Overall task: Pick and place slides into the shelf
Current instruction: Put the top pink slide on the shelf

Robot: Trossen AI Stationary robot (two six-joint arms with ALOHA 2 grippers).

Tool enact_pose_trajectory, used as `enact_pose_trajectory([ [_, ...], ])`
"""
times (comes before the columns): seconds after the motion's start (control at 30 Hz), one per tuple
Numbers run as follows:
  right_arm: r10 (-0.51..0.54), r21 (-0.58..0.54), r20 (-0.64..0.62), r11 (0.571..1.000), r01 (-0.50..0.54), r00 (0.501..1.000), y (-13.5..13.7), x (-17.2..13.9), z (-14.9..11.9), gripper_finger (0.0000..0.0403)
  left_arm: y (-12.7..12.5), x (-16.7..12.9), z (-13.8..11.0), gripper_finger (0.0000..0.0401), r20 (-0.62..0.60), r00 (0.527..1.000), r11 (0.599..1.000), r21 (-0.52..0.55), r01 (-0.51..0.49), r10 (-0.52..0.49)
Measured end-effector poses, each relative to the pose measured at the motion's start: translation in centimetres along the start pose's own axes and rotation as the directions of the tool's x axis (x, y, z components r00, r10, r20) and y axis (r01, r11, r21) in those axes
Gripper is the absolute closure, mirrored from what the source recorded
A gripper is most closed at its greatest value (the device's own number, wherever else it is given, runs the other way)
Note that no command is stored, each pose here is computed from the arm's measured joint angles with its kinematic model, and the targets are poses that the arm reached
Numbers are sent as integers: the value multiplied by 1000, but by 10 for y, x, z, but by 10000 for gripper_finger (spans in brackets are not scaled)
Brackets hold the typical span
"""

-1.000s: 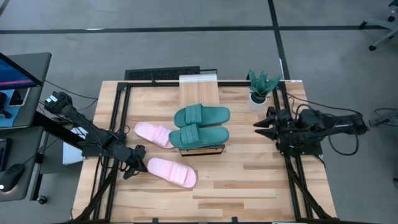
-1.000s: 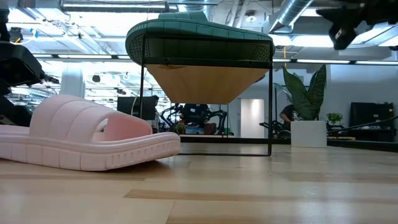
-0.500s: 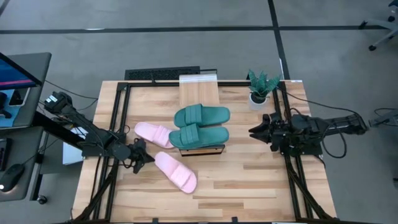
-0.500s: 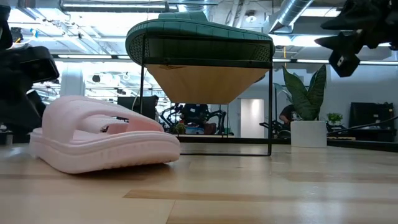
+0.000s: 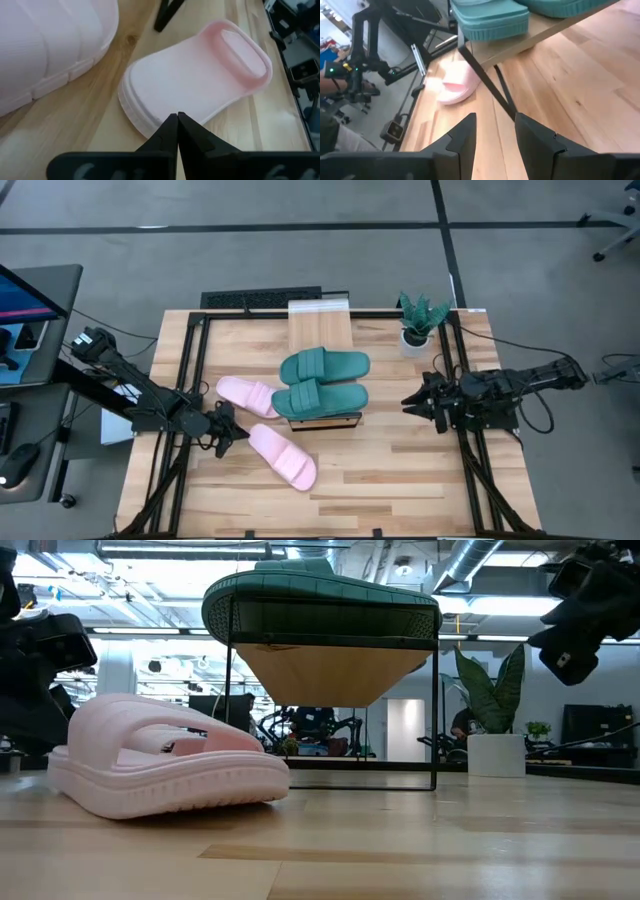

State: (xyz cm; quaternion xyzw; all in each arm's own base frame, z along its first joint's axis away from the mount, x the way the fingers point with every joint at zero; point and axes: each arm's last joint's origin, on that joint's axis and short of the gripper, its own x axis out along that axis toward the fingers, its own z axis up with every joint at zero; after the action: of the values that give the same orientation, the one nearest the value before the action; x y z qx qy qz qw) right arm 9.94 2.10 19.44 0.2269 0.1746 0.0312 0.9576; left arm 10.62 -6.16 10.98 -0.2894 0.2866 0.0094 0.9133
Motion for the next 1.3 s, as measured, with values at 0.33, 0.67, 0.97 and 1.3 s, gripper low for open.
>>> enact_pose_trajectory([
  [0.33, -111, -10, -35, 994, 110, 993, -5, -1, -7, 274, -3, 0, 5, 401, 55, 998, 972, -231, 34, -22],
  [0.67, -142, -18, -56, 990, 142, 988, -8, -1, -9, 274, -47, -15, 40, 401, 208, 876, 882, -99, 462, -435],
  [0.97, -173, -12, -110, 985, 173, 979, -9, 5, -12, 274, -72, -78, 97, 401, 152, 979, 972, 211, 103, -136],
  [1.3, -224, 16, -196, 973, 231, 955, -11, 16, -18, 274, -41, -151, 122, 401, 378, 850, 899, 89, -428, 367],
])
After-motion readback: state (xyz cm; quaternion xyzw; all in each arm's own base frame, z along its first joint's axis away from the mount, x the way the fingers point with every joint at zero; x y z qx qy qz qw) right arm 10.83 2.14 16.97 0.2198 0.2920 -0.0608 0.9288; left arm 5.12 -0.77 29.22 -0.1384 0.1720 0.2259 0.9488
